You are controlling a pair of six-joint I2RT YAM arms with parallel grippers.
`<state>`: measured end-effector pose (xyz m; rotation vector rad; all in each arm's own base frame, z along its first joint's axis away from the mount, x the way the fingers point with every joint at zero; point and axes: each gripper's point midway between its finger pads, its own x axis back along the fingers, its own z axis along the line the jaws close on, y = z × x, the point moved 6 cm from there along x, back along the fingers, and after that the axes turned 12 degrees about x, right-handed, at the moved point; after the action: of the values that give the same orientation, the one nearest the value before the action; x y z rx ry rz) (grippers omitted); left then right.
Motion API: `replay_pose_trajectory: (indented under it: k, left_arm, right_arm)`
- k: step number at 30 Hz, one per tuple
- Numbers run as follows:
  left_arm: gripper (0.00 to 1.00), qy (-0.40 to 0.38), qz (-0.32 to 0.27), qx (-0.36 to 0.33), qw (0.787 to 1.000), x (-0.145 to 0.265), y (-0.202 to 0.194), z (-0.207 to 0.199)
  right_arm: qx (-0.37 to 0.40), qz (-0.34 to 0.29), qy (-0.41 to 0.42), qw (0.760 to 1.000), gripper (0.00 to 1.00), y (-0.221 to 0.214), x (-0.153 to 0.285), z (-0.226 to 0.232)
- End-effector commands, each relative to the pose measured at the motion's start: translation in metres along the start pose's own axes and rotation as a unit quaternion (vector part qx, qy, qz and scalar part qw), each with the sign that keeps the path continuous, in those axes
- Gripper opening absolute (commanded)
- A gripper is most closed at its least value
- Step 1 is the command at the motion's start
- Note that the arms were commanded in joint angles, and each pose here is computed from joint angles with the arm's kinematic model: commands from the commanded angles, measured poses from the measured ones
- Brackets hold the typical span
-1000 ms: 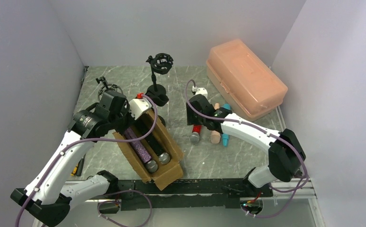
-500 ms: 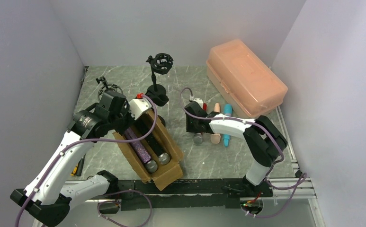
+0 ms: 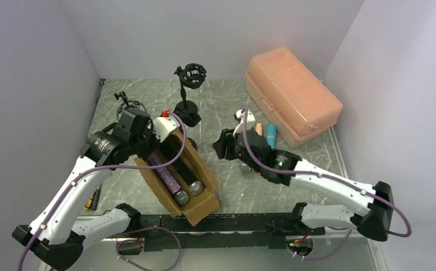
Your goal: Attach the microphones to the stand
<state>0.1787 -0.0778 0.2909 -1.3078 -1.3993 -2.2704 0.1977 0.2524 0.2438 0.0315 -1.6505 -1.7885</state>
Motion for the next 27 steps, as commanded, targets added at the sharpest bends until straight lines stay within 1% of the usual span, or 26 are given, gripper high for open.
replay_pose_trajectory:
  k: [1, 4, 6, 13, 17, 22, 27]
  left_arm:
    - [0.0, 0.017, -0.036, 0.037, 0.999, 0.008, 0.017, 0.003]
    - [0.0, 0.02, -0.026, 0.041, 0.999, 0.005, 0.014, 0.003]
    - [0.0, 0.022, -0.024, 0.041, 0.999, 0.005, 0.014, 0.003]
    - [0.0, 0.016, -0.024, 0.043, 0.999, 0.009, 0.018, 0.002]
    - [0.0, 0.011, -0.025, 0.044, 0.999, 0.01, 0.018, 0.001]
    - [0.0, 0.003, -0.026, 0.044, 0.999, 0.011, 0.018, -0.001]
    - [0.0, -0.023, -0.032, 0.042, 0.998, 0.014, 0.02, -0.007]
  right_arm:
    - [0.066, -0.062, 0.045, 0.995, 0.5, 0.014, 0.028, 0.043]
    - [0.122, -0.065, 0.073, 0.988, 0.47, 0.007, 0.039, 0.08]
    - [0.159, -0.066, 0.091, 0.981, 0.49, 0.002, 0.041, 0.103]
    - [0.224, -0.034, 0.128, 0.966, 0.55, -0.022, 0.009, 0.144]
    - [0.234, -0.015, 0.121, 0.964, 0.55, -0.032, -0.017, 0.151]
    - [0.232, 0.002, 0.106, 0.967, 0.56, -0.041, -0.046, 0.145]
    - [0.242, 0.018, 0.095, 0.965, 0.56, -0.054, -0.068, 0.141]
